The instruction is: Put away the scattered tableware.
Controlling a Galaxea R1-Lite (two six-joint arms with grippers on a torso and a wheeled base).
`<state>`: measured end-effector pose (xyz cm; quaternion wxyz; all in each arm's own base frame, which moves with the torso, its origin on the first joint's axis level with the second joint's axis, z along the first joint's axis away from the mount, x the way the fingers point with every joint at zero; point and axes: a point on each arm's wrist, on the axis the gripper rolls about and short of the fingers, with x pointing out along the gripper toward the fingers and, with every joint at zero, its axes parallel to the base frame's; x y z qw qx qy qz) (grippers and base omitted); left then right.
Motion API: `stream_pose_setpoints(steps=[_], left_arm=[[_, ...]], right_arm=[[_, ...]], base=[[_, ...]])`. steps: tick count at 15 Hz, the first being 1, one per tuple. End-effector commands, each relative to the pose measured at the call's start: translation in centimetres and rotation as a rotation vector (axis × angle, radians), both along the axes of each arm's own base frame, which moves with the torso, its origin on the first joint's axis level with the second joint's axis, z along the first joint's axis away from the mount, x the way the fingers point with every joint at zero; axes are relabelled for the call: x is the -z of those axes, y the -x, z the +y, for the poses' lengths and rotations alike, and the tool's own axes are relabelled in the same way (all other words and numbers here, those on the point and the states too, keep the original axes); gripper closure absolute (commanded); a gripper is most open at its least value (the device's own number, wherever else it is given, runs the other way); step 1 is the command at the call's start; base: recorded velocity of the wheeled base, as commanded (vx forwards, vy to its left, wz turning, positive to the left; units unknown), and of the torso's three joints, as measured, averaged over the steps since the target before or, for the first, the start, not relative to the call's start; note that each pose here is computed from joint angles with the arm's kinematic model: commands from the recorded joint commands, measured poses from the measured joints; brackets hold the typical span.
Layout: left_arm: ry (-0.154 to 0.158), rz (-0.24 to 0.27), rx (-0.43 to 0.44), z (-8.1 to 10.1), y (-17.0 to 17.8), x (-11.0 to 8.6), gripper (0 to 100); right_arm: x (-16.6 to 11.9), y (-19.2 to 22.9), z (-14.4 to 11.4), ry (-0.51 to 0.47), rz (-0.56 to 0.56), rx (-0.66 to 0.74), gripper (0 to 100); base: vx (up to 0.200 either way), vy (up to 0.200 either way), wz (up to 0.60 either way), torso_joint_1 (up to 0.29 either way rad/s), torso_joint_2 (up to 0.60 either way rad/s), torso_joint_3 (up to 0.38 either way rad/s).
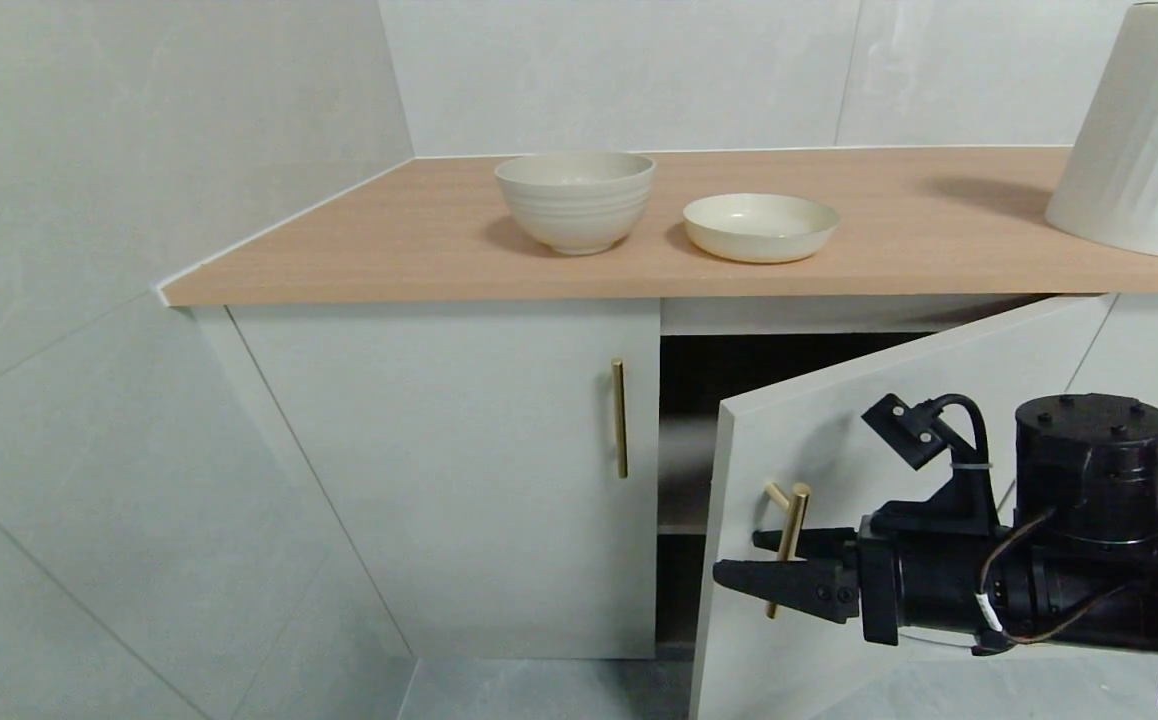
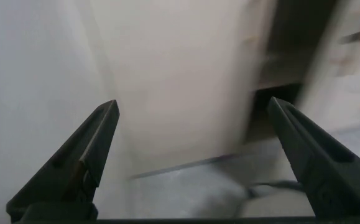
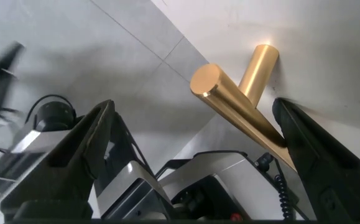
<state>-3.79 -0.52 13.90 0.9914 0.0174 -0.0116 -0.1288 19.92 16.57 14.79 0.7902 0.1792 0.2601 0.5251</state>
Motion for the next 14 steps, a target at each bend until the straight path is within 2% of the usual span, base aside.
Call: stream_pose_setpoints(steps=[1,2,3,4,5,6,7,8,10,13,14], left_arm=[[0.029,0.187,0.205,-0.5,-3.8,-7.3,0],[0.041,0.245,0.260,-0.6,-6.2,-9.3,0],[0.048,0.277,0.290,-0.7,-7.5,-10.0,0],[0.065,0.342,0.362,-0.9,-9.8,-10.5,0],[0.083,0.422,0.467,-1.4,-12.3,-10.4,0],[0.091,0.538,0.576,-2.7,-15.6,-9.2,0],[0.086,0.609,0.625,-3.9,-18.1,-8.0,0],[0.090,0.656,0.643,-4.7,-20.1,-6.8,0],[0.118,0.721,0.673,-6.5,-23.6,-4.2,0],[0.161,0.739,0.727,-8.7,-24.9,-0.9,0],[0.185,0.748,0.749,-9.6,-25.0,0.0,0]], right_arm=[[-0.2,0.4,-0.2,-0.008,-0.010,-0.008,0],[-0.3,0.5,-0.4,-0.009,-0.011,-0.008,0],[-0.3,0.6,-0.4,-0.010,-0.012,-0.008,0],[-0.3,0.6,-0.4,-0.010,-0.012,-0.008,0],[-0.4,0.6,-0.4,-0.012,-0.015,-0.008,0],[-0.4,0.6,-0.4,-0.013,-0.016,-0.008,0],[-0.4,0.6,-0.4,-0.013,-0.016,-0.008,0],[-0.4,0.6,-0.4,-0.012,-0.015,-0.008,0],[-0.3,0.6,-0.4,-0.009,-0.011,-0.008,0],[-0.2,0.6,-0.4,-0.007,-0.009,-0.008,0],[-0.1,0.6,-0.4,-0.006,-0.006,-0.008,0]], base=[[0.000,0.000,0.00,0.000,0.00,0.000],[0.000,0.000,0.00,0.000,0.00,0.000],[0.000,0.000,0.00,0.000,0.00,0.000],[0.000,0.000,0.00,0.000,0.00,0.000],[0.000,0.000,0.00,0.000,0.00,0.000],[0.000,0.000,0.00,0.000,0.00,0.000],[0.000,0.000,0.00,0.000,0.00,0.000],[0.000,0.000,0.00,0.000,0.00,0.000],[0.000,0.000,0.00,0.000,0.00,0.000],[0.000,0.000,0.00,0.000,0.00,0.000],[0.000,0.000,0.00,0.000,0.00,0.000]])
